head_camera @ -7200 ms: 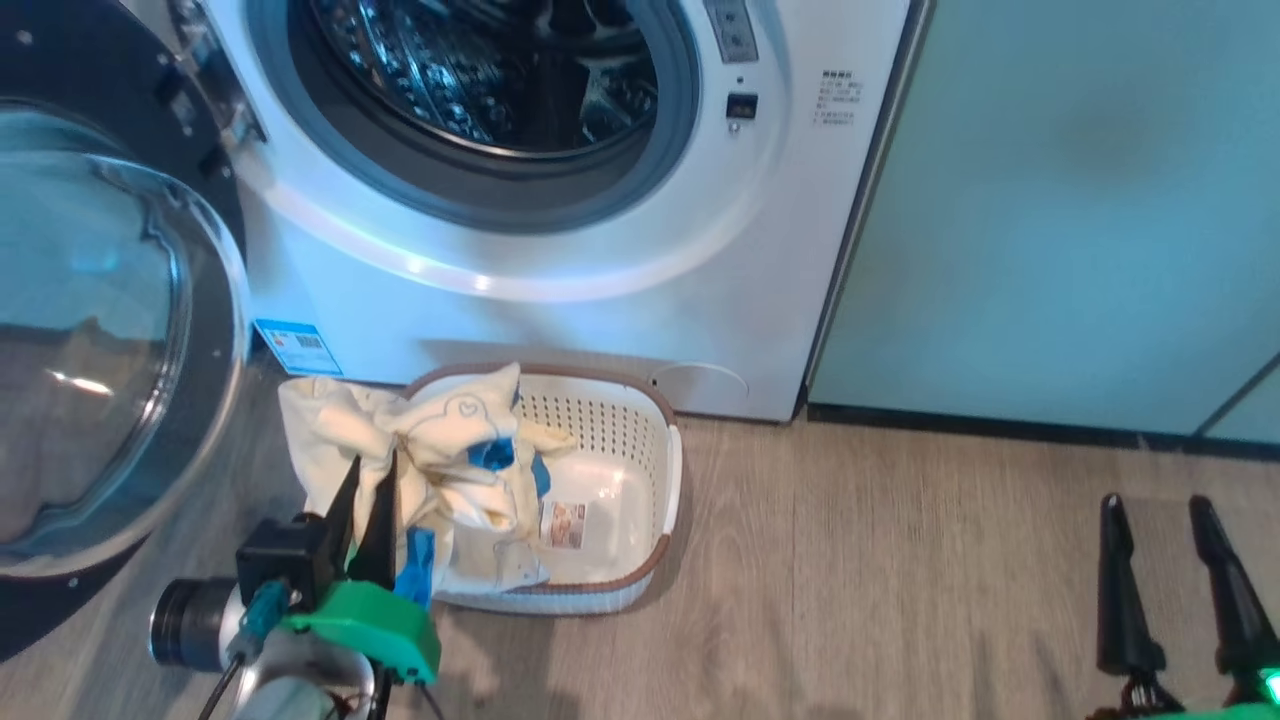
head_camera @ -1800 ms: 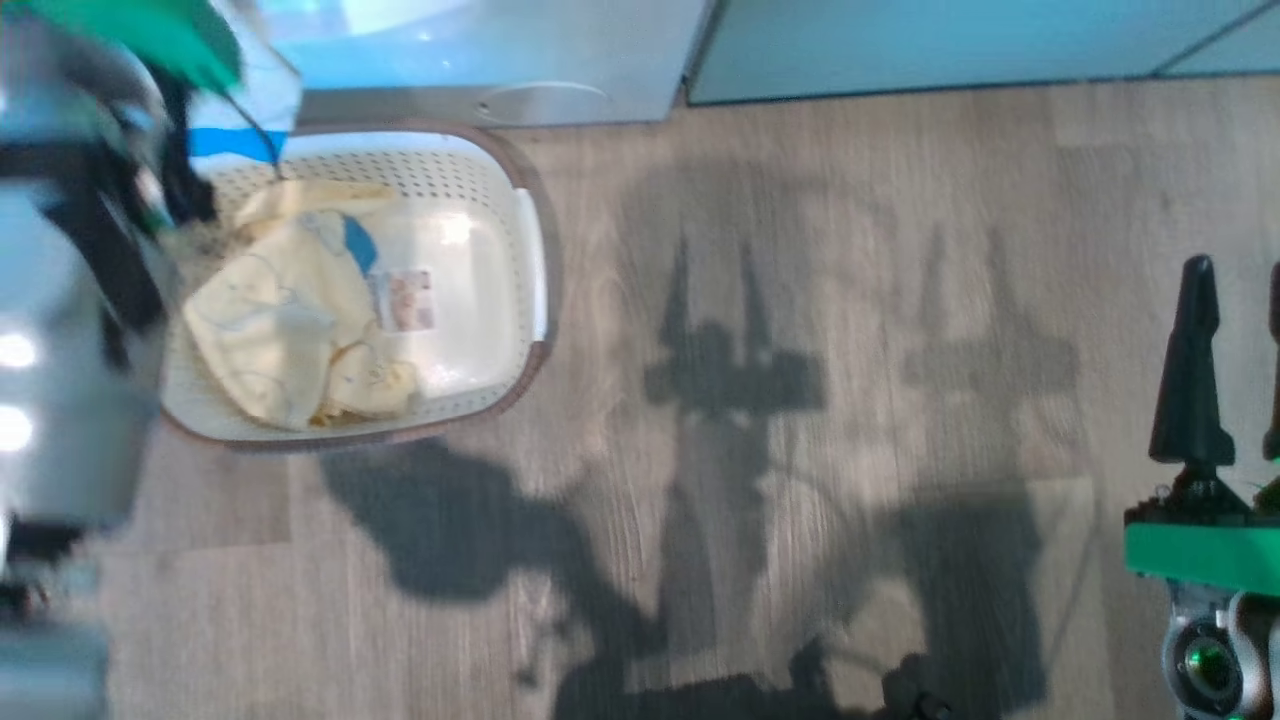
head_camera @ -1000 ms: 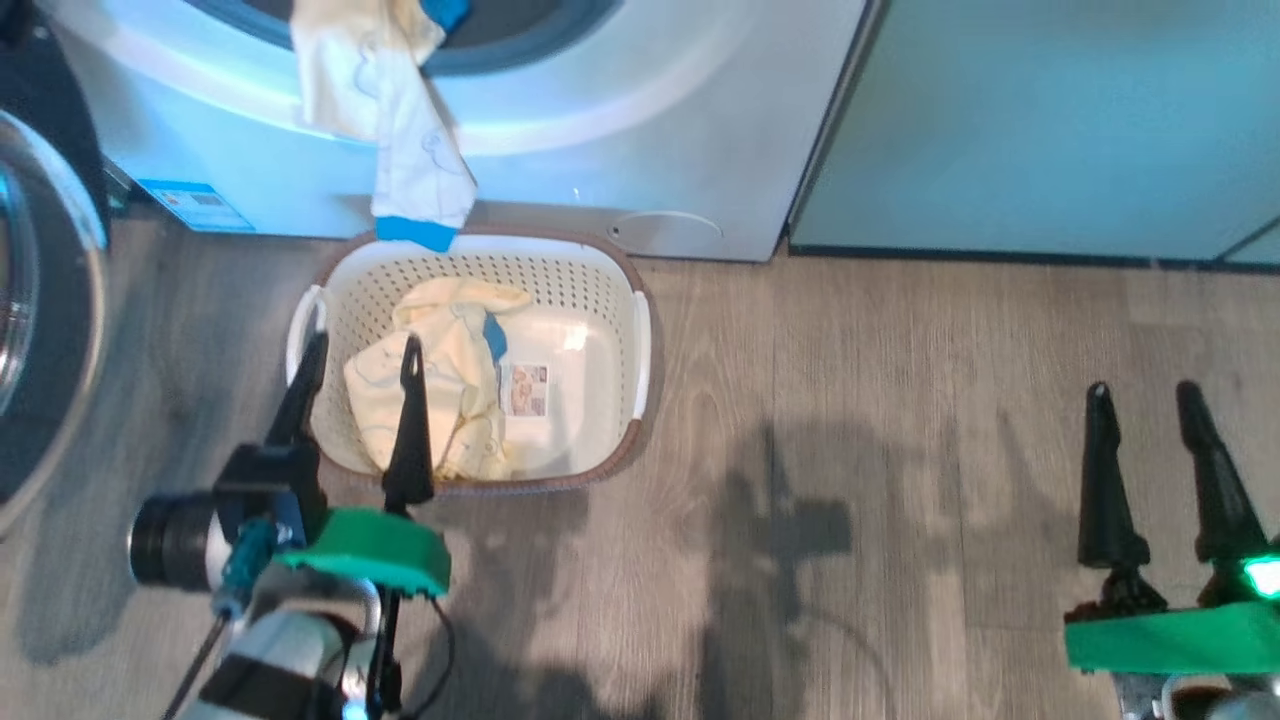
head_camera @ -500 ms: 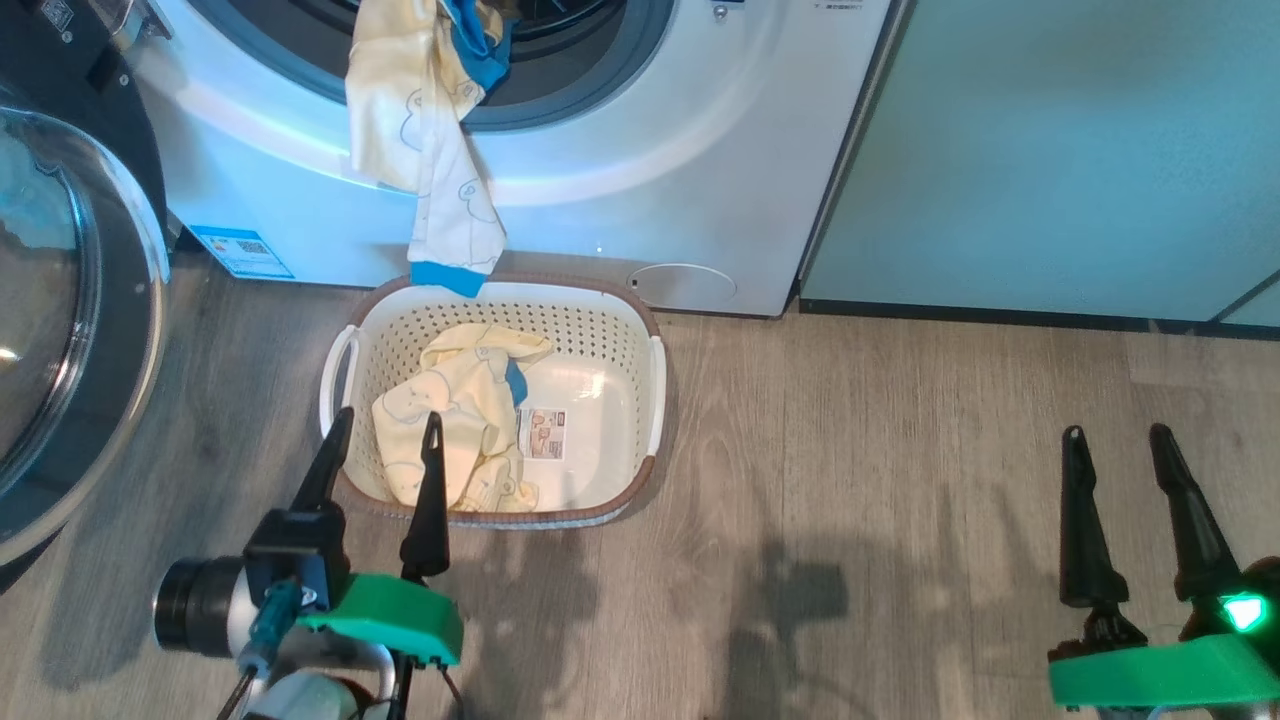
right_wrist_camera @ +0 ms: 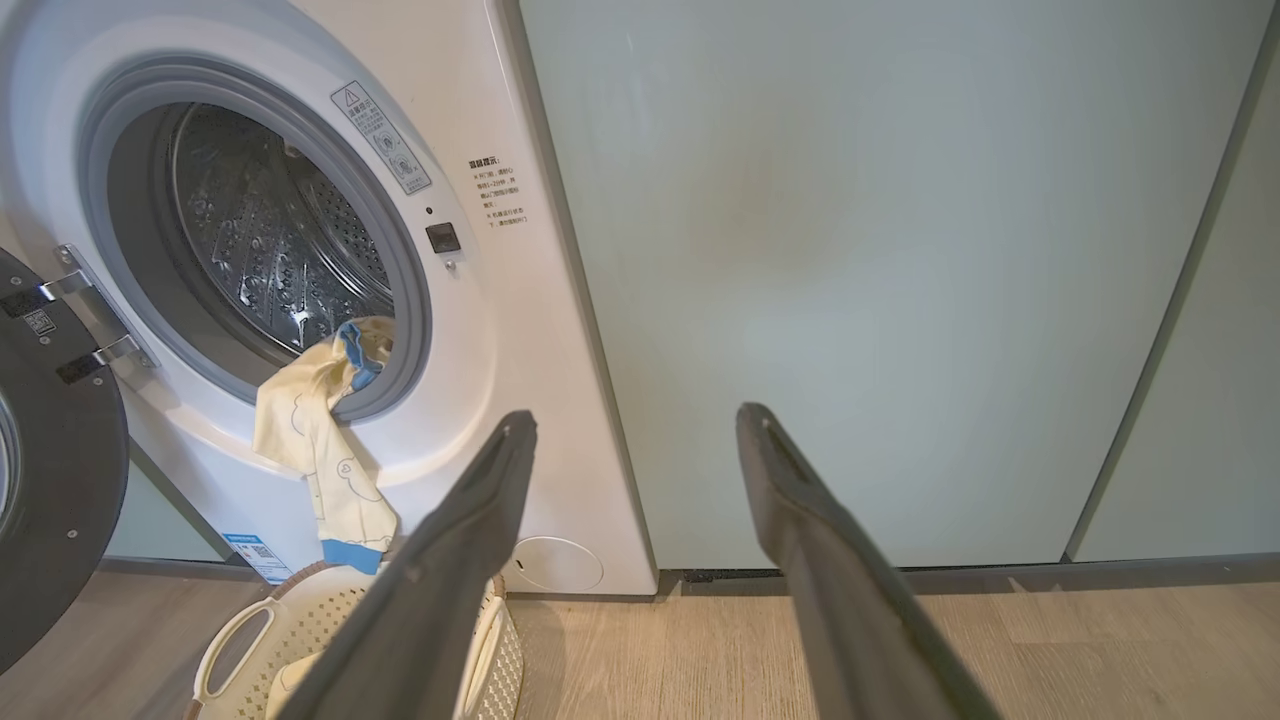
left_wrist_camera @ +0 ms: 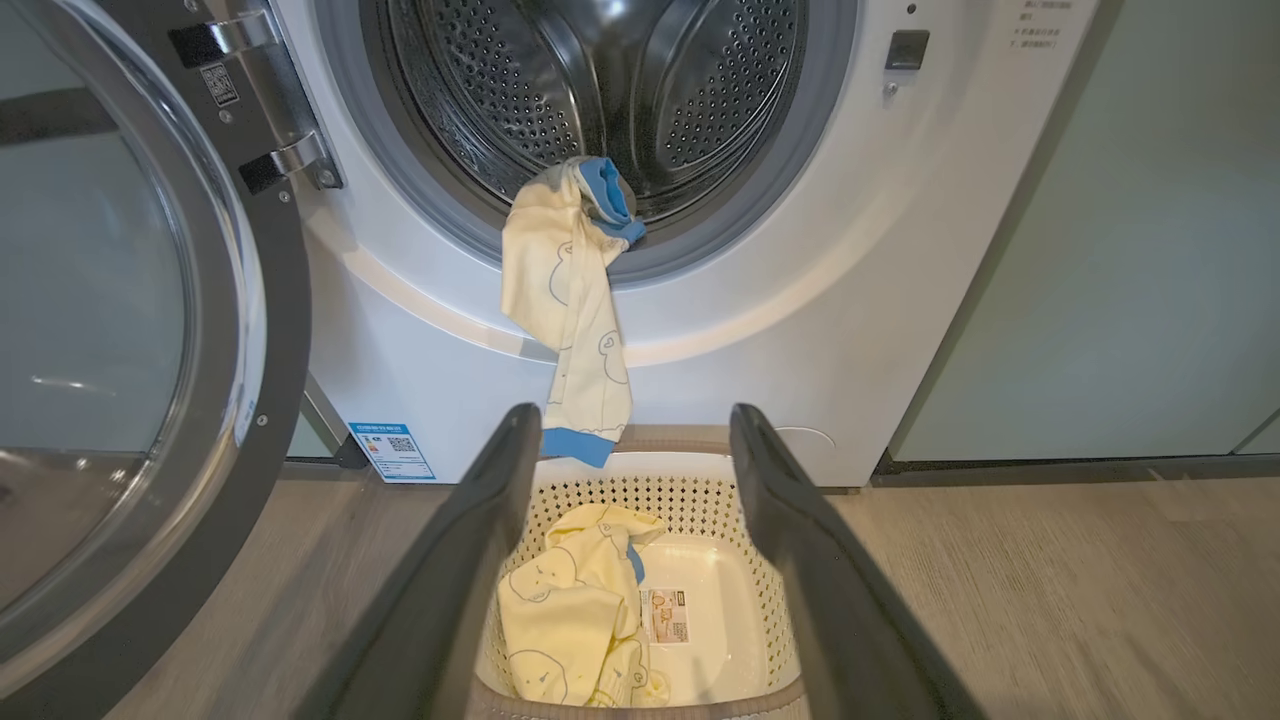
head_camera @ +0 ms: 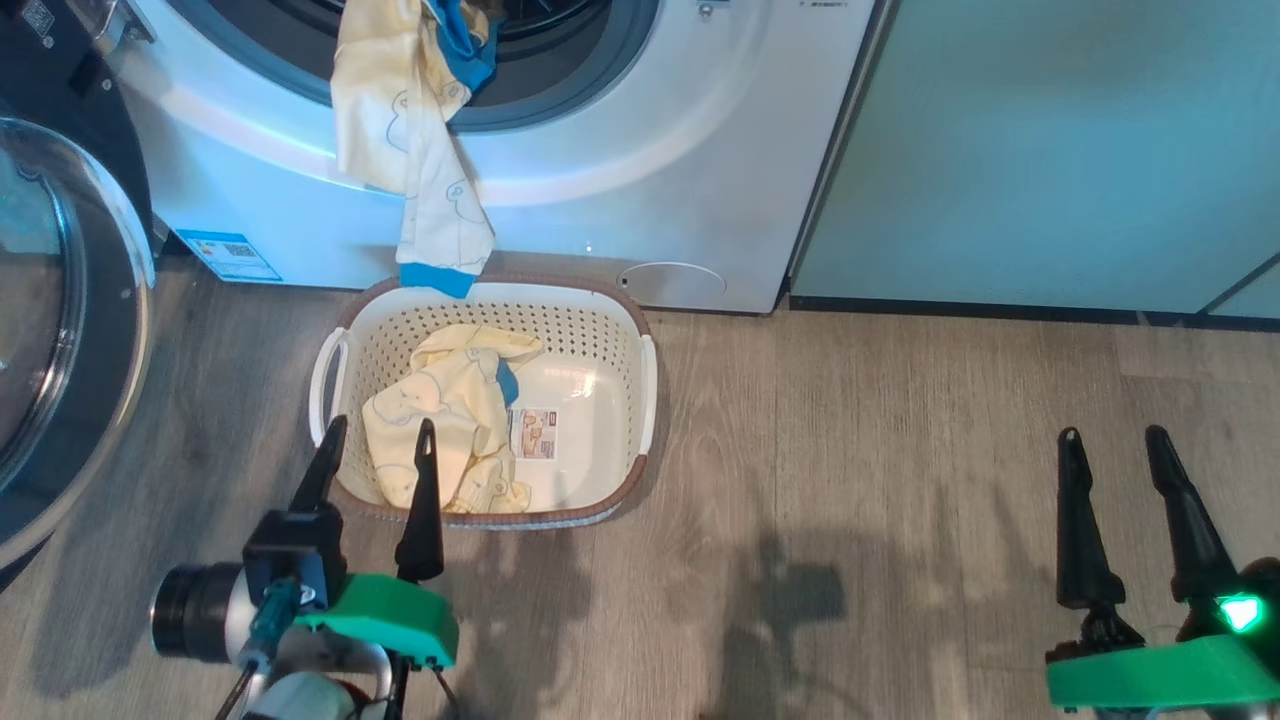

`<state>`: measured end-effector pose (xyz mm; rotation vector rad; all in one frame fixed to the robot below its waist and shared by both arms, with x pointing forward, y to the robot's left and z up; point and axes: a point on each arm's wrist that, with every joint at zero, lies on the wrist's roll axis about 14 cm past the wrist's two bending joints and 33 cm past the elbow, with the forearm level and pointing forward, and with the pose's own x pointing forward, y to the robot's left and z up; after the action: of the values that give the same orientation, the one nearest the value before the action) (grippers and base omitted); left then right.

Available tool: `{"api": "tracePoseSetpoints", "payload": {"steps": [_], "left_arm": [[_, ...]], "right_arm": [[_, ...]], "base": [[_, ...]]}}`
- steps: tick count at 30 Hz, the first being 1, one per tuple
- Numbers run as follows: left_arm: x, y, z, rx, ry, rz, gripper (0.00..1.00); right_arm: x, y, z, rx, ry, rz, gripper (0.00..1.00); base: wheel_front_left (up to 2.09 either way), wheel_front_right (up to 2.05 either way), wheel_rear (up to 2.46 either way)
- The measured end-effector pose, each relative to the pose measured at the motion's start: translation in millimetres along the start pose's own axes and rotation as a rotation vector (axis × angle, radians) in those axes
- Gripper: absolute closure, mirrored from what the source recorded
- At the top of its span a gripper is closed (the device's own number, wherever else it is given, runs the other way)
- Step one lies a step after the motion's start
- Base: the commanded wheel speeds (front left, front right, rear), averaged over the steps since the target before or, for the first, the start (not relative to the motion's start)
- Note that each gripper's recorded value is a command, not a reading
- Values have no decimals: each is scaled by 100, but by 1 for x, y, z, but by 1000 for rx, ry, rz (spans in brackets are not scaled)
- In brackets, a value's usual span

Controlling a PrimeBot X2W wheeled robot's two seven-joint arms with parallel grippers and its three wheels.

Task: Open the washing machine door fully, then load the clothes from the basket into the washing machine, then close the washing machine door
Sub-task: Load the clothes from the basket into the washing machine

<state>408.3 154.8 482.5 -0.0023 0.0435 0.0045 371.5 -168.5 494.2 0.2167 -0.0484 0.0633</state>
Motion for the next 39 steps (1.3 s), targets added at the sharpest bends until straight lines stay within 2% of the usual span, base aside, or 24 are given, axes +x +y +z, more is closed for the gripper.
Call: {"api": "tracePoseSetpoints", "payload": {"steps": [8,14,30,39], "left_arm": [[10,0,-10,-7,25,4,0],[31,-10,-27,-30,65,-36,0],[142,-33,-120,-18,220,-118,0],[199,-29,-146,7,232,-115,0]], "right_arm": [[1,-7,-5,-11,16,-19,0],[7,-14,-10,-18,28,-37,0],[44,-43,-39,-16,71,-101,0],[51,-56,-55,0,102,-136,0]], "base": [[0,0,0],[0,0,0],[0,0,0],[0,0,0]]}}
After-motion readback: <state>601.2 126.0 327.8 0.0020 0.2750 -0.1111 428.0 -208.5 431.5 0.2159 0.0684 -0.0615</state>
